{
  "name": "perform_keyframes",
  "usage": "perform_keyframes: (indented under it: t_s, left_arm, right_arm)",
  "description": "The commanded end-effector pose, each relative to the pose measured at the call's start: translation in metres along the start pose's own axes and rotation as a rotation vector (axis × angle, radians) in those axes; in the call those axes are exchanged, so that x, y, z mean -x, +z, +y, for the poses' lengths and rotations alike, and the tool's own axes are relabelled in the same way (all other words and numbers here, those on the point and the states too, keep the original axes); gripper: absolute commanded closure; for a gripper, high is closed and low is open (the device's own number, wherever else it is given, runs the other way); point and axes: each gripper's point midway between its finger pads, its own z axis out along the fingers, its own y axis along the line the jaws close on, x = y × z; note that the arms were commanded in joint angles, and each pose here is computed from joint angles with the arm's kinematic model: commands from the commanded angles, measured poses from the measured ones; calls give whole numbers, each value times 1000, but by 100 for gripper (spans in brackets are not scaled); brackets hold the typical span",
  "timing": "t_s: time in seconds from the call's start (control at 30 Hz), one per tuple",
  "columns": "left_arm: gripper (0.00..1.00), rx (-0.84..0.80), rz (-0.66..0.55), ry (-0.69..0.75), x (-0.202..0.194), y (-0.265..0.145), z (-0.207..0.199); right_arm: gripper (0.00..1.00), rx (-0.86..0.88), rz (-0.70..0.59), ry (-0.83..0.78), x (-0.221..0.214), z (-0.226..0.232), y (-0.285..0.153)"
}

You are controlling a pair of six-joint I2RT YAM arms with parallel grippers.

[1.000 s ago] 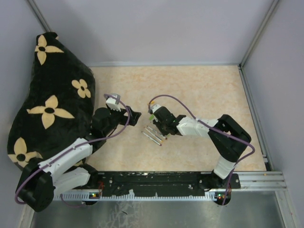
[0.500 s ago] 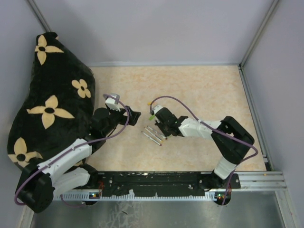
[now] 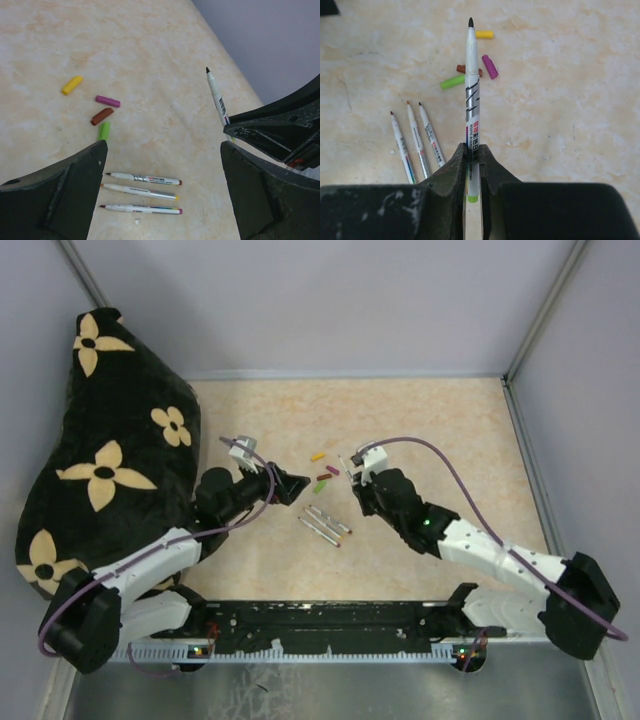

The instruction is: Insert the pens into the pen caps

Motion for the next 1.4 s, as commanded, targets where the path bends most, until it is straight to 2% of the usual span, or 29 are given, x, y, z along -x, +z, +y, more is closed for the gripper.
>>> perform_keyframes:
  t_s: [0.0,0.13,0.53,0.93,1.1,1.37]
  left_arm:
    - [1,-232,-32,-131,9,8,-45]
    - [5,-301,-26,-178,9,17,-56]
    - [12,-389,-16,-194,9,43,-79]
    - [20,-403,-1,-190,3,58,-92]
    - [29,-395,-12,-189,5,58,-92]
    - [53,-409,-15,-192,6,61,-96]
  right_arm:
    - [100,88,-244,134,45,15,-17]
    - [100,152,-277,164,52,25,-23]
    - [100,238,-303,202,55,40,-24]
    - [100,271,-308,210,54,46,-26]
    - [100,280,-307,211,52,47,-26]
    - [100,287,-317,213,53,48,-28]
